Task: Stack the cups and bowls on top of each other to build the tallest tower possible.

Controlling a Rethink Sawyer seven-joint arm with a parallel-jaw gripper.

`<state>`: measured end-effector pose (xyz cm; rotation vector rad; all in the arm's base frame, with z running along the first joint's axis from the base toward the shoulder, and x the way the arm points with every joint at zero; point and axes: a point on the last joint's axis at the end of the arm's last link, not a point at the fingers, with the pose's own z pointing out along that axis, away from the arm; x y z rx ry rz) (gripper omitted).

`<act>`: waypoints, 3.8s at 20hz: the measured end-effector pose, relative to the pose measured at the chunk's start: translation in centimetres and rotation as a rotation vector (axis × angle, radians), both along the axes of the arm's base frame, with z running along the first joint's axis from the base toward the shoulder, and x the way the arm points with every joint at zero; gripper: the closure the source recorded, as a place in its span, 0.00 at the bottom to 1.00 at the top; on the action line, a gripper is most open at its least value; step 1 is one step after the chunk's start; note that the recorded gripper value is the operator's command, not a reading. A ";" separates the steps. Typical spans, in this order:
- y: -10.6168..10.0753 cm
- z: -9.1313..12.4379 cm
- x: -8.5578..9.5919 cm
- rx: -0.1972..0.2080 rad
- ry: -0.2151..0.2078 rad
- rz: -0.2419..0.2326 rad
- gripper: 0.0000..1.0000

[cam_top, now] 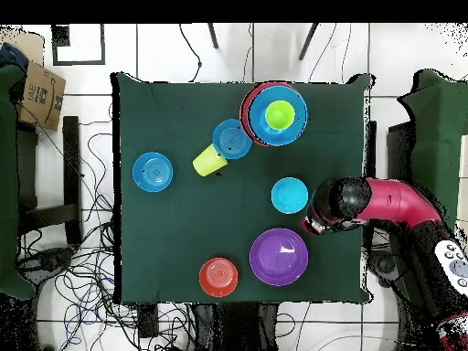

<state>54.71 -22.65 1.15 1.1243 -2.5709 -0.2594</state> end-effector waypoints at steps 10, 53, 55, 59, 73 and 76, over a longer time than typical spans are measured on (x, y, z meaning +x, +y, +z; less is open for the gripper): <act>0.7 -1.5 -1.4 0.029 0.034 -0.007 0.00; 5.6 -7.3 -5.4 0.195 0.103 -0.063 0.00; 5.5 -7.3 -5.4 0.195 0.103 -0.064 0.00; 5.4 -7.3 -5.5 0.196 0.100 -0.068 0.00; 5.1 -7.2 -6.2 0.200 0.077 -0.077 0.00; 5.1 -7.2 -6.2 0.200 0.078 -0.079 0.00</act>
